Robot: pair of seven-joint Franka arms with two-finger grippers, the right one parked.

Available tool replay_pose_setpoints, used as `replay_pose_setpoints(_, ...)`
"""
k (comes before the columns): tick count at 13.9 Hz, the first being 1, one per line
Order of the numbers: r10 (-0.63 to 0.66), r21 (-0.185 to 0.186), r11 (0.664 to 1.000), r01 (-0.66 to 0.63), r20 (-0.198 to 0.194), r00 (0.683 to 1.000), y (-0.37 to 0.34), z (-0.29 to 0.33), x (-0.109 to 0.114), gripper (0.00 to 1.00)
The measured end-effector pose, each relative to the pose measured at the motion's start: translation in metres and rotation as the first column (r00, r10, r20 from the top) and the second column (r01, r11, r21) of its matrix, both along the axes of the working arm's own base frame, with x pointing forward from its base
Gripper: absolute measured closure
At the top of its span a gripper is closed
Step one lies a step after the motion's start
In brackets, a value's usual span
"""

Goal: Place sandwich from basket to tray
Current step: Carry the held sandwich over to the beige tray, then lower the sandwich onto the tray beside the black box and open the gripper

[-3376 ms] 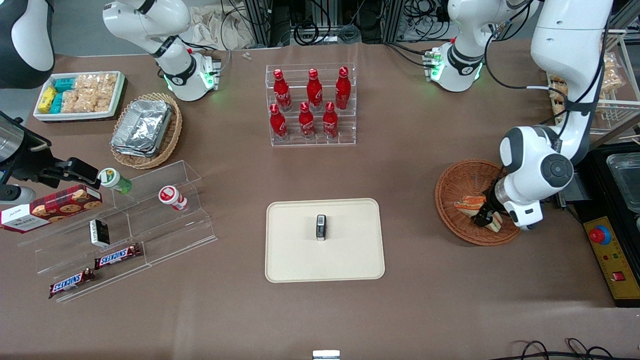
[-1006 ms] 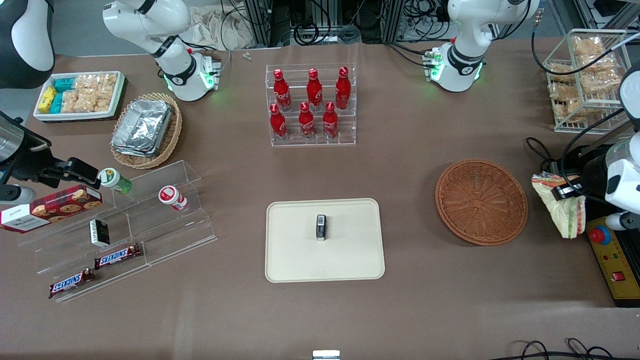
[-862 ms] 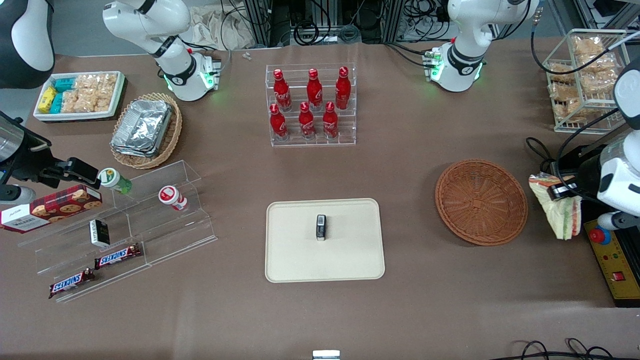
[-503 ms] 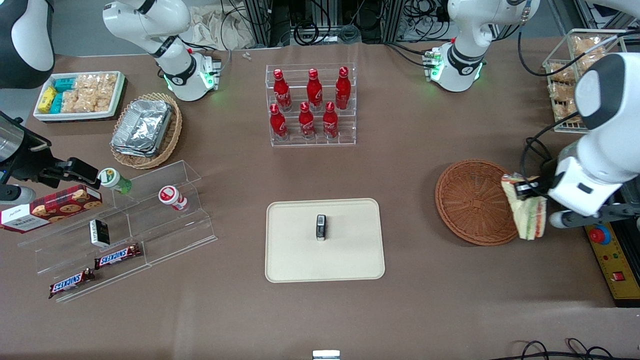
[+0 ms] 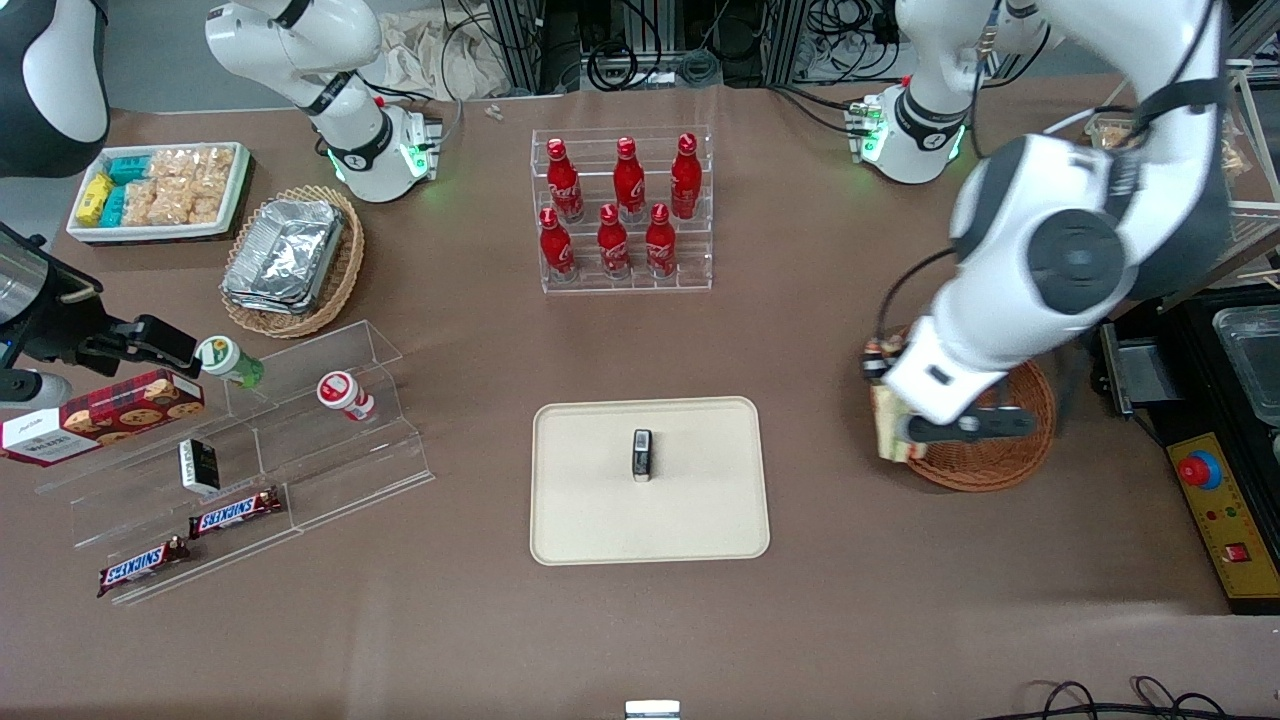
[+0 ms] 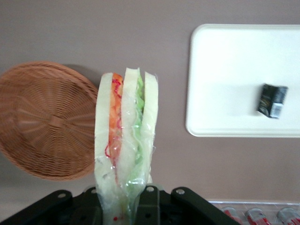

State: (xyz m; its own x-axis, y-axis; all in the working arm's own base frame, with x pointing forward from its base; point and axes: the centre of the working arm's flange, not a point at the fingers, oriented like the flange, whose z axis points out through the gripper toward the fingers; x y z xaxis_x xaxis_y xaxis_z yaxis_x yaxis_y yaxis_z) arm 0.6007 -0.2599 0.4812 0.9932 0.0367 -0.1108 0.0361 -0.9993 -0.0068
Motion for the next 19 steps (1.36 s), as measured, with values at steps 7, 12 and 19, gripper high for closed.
replay_pose_setpoints(7, 0.062, -0.025, 0.998, -0.062, 0.038, 0.997, -0.133, -0.075, -0.012, 0.83)
replay_pose_setpoints(12, 0.078, -0.050, 0.996, -0.075, 0.076, 0.994, -0.159, -0.137, -0.004, 0.83)
replay_pose_setpoints(19, 0.054, -0.037, 0.998, -0.050, 0.110, 0.993, -0.163, -0.184, -0.004, 0.83)
